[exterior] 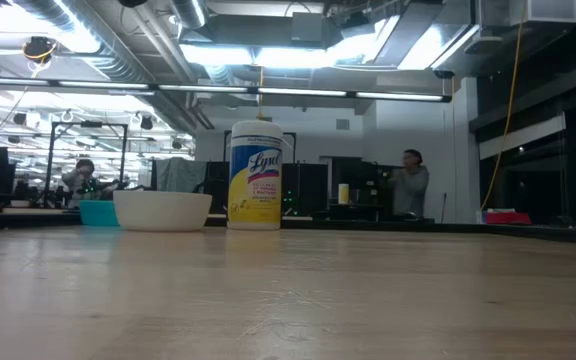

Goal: Nest bowls inside each other
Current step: Stack the red bowl on top of the white bowl

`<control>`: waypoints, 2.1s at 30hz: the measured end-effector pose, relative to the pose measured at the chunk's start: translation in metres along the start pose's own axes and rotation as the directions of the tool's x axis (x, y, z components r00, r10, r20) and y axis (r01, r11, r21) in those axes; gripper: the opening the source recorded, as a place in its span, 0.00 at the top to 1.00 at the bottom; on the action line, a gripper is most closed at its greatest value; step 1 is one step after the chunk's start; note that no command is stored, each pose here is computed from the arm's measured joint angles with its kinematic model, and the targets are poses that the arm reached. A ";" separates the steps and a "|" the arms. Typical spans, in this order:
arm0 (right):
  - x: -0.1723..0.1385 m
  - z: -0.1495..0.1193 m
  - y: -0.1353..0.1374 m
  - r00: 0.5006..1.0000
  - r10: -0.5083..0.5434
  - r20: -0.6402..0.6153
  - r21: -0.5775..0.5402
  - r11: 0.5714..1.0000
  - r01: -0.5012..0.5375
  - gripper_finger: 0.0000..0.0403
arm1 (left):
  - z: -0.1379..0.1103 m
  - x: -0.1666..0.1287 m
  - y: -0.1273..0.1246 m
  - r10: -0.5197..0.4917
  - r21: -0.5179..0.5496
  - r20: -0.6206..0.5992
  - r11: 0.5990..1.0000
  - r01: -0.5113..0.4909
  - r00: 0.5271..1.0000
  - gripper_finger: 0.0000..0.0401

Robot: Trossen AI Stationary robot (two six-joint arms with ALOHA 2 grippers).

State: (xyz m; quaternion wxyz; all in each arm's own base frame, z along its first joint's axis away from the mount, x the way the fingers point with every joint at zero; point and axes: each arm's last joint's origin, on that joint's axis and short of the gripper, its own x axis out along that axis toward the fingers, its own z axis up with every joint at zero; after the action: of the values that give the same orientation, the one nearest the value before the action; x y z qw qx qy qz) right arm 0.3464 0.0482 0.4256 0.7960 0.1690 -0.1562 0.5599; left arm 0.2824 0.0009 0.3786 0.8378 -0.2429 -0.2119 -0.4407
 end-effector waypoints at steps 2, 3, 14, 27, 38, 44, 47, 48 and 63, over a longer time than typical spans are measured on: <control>0.000 0.000 0.000 1.000 0.000 0.001 -0.002 1.000 0.001 1.00 | 0.000 0.000 0.001 0.005 -0.003 -0.002 1.000 -0.005 1.000 0.80; 0.000 0.000 0.000 1.000 -0.003 0.005 -0.002 1.000 0.003 1.00 | 0.000 0.000 0.000 0.004 -0.001 0.001 1.000 -0.004 1.000 0.80; 0.000 -0.007 -0.007 1.000 -0.020 0.007 0.013 1.000 0.020 1.00 | 0.000 0.000 0.001 0.017 0.003 0.018 1.000 -0.017 1.000 0.80; -0.006 -0.007 -0.013 0.999 -0.041 0.005 0.005 0.999 0.041 1.00 | -0.007 0.008 -0.005 0.009 -0.009 0.034 1.000 -0.009 0.999 0.79; -0.006 -0.012 -0.018 0.999 -0.037 0.006 0.013 0.999 0.037 1.00 | -0.006 0.019 -0.007 0.012 0.004 0.011 1.000 -0.012 1.000 0.82; -0.003 -0.005 -0.017 0.999 -0.038 0.020 0.012 0.999 0.038 1.00 | -0.008 0.020 -0.008 -0.012 0.068 -0.010 0.998 0.012 1.000 0.99; -0.002 -0.003 -0.017 0.998 -0.049 0.037 0.021 0.999 0.048 0.97 | -0.008 0.020 -0.008 -0.010 0.091 -0.007 0.996 0.010 1.000 0.99; -0.002 -0.002 -0.017 0.998 -0.050 0.040 0.020 0.999 0.050 0.96 | -0.008 0.020 -0.008 -0.009 0.091 -0.007 0.996 0.009 1.000 0.99; -0.002 -0.003 -0.017 0.999 -0.032 0.015 0.003 0.999 0.032 0.99 | -0.008 0.021 -0.011 -0.054 0.034 -0.030 0.998 0.055 0.998 0.95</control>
State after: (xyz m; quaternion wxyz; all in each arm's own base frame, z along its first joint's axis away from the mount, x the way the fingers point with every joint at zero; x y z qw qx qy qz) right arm 0.3619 0.0426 0.4205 0.8034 0.1767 -0.1588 0.5459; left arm 0.2850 -0.0226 0.3864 0.8327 -0.2157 -0.2137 -0.4631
